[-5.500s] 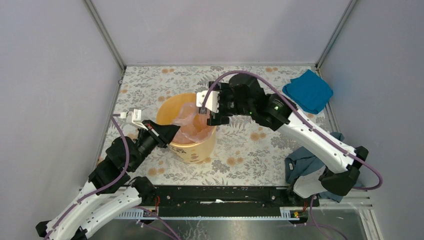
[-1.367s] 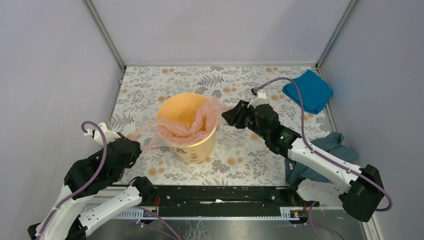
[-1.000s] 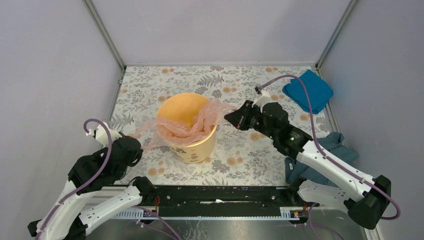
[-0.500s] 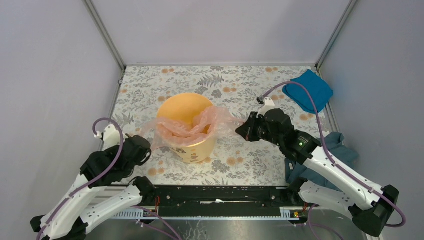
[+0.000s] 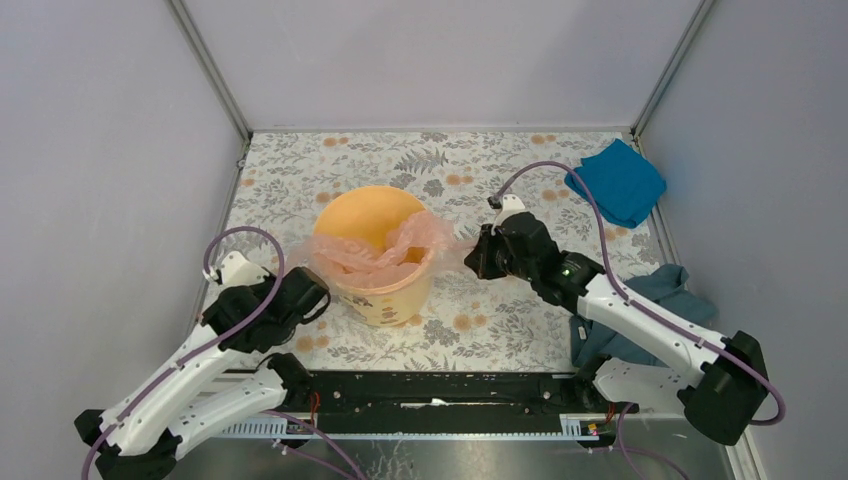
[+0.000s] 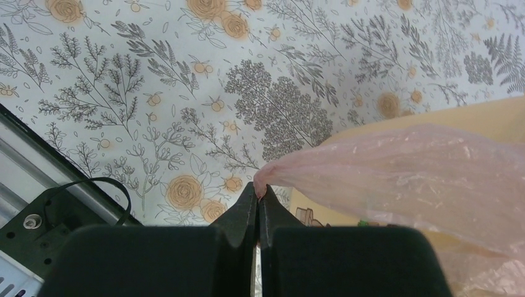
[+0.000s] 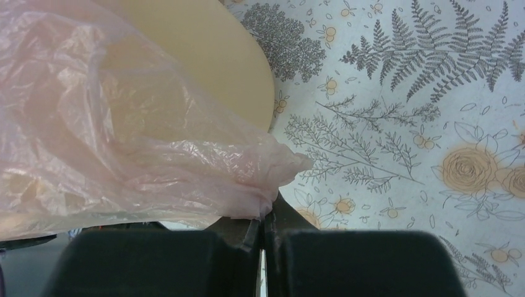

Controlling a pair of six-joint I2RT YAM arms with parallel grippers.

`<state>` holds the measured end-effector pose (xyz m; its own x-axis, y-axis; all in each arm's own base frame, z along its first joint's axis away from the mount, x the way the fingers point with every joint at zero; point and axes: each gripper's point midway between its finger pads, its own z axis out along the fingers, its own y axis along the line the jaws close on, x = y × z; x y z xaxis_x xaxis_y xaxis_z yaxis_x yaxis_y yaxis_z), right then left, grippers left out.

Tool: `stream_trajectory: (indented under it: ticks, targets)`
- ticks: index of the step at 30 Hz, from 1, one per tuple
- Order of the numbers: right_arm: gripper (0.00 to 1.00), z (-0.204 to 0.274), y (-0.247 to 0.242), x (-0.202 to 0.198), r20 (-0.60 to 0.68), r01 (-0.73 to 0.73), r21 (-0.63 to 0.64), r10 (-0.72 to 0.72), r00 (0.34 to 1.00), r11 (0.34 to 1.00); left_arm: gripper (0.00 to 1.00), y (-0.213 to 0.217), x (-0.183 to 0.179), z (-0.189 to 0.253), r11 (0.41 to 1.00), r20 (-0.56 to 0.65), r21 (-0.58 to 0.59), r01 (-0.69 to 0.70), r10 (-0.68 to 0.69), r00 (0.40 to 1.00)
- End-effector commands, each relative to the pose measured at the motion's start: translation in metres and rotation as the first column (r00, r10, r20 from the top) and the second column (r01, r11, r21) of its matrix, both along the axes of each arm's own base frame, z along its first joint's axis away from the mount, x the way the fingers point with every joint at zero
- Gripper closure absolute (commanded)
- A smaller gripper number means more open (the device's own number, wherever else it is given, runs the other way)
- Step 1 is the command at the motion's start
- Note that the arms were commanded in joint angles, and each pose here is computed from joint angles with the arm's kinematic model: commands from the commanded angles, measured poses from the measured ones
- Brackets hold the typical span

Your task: Put the trash bags into the trash bin

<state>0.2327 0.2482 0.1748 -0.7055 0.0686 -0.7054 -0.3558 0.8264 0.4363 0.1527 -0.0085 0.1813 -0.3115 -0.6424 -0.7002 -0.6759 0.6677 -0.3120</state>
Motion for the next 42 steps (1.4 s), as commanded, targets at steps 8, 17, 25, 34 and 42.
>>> stream_trajectory:
  ticks: [8, 17, 25, 34, 42]
  targets:
    - [0.92, -0.003, 0.031, 0.043, 0.251, -0.115, 0.004, 0.11, 0.962, 0.993, 1.0, -0.001, 0.032, 0.002, 0.996, 0.123, 0.09, -0.024, 0.013, 0.992]
    - [0.87, -0.01, 0.038, 0.072, 0.224, -0.108, 0.078, 0.089, 0.971, 0.991, 1.0, -0.031, 0.067, -0.027, 0.985, 0.039, 0.148, 0.088, -0.095, 0.995]
    - [0.67, -0.007, 0.02, 0.062, 0.136, -0.143, -0.007, 0.142, 0.98, 0.99, 1.0, -0.059, 0.104, -0.011, 0.945, 0.075, 0.137, 0.298, -0.31, 0.948]
    - [0.24, 0.034, -0.036, 0.03, 0.119, -0.108, -0.211, 0.135, 0.984, 0.972, 1.0, -0.066, 0.118, -0.012, 0.915, 0.038, 0.125, 0.384, -0.391, 0.92]
    - [0.14, 0.109, -0.022, 0.024, 0.411, -0.246, -0.182, 0.301, 0.861, 0.952, 0.87, -0.056, 0.095, -0.052, 0.95, -0.054, -0.005, 0.312, -0.312, 0.948]
